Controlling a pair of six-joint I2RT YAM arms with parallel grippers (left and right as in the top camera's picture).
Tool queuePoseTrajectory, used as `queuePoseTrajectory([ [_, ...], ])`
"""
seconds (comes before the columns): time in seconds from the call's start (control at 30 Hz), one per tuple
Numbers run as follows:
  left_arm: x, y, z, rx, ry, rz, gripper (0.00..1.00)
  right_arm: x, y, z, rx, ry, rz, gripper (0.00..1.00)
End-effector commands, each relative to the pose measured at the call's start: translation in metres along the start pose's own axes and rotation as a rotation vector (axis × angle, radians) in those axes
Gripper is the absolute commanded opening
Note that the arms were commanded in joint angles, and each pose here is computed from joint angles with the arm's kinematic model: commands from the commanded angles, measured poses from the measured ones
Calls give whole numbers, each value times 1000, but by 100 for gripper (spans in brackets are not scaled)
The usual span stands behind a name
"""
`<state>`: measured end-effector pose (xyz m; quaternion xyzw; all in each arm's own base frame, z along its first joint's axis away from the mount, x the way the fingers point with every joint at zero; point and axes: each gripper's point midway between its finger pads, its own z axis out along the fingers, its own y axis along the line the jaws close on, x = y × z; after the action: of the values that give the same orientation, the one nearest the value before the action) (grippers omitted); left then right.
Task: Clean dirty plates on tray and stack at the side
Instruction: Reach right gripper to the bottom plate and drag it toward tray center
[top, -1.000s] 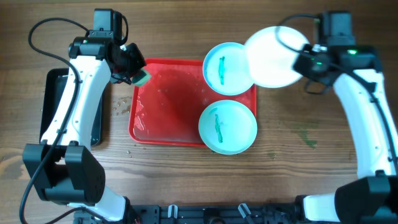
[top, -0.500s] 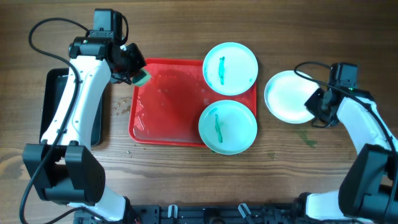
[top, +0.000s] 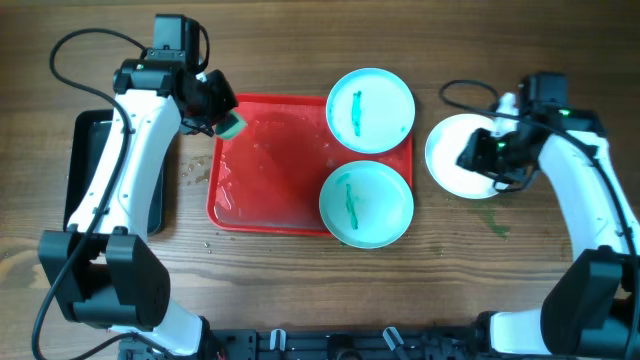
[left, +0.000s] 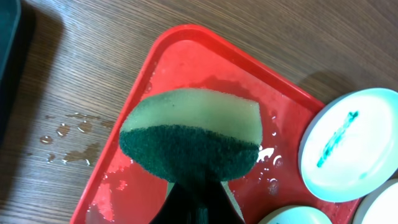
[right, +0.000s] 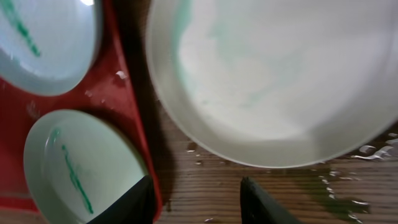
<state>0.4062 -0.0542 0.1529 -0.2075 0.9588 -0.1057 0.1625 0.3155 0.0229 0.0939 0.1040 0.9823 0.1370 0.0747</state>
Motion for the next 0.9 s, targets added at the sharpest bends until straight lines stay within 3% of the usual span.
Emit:
queuePoseTrajectory([
  [0.0,5,-7,4,12,14,34,4,24,36,14,-54,59,-136,45],
  [0.07,4,-8,4,16,8,35,4,42,46,28,-48,104,-182,44],
  [0.13,1,-10,4,22,-4,37,4,59,49,43,-44,137,-214,33],
  [0.33,-4,-12,4,33,-22,39,4,82,40,72,-50,161,-204,33],
  [0.57,-5,-13,3,36,-26,39,4,84,37,84,-60,135,-214,32],
  [0.8,-5,-13,3,36,-26,39,4,80,47,84,-114,117,-220,6],
  [0.87,-5,-13,3,36,-26,39,4,78,49,83,-118,115,-220,4],
])
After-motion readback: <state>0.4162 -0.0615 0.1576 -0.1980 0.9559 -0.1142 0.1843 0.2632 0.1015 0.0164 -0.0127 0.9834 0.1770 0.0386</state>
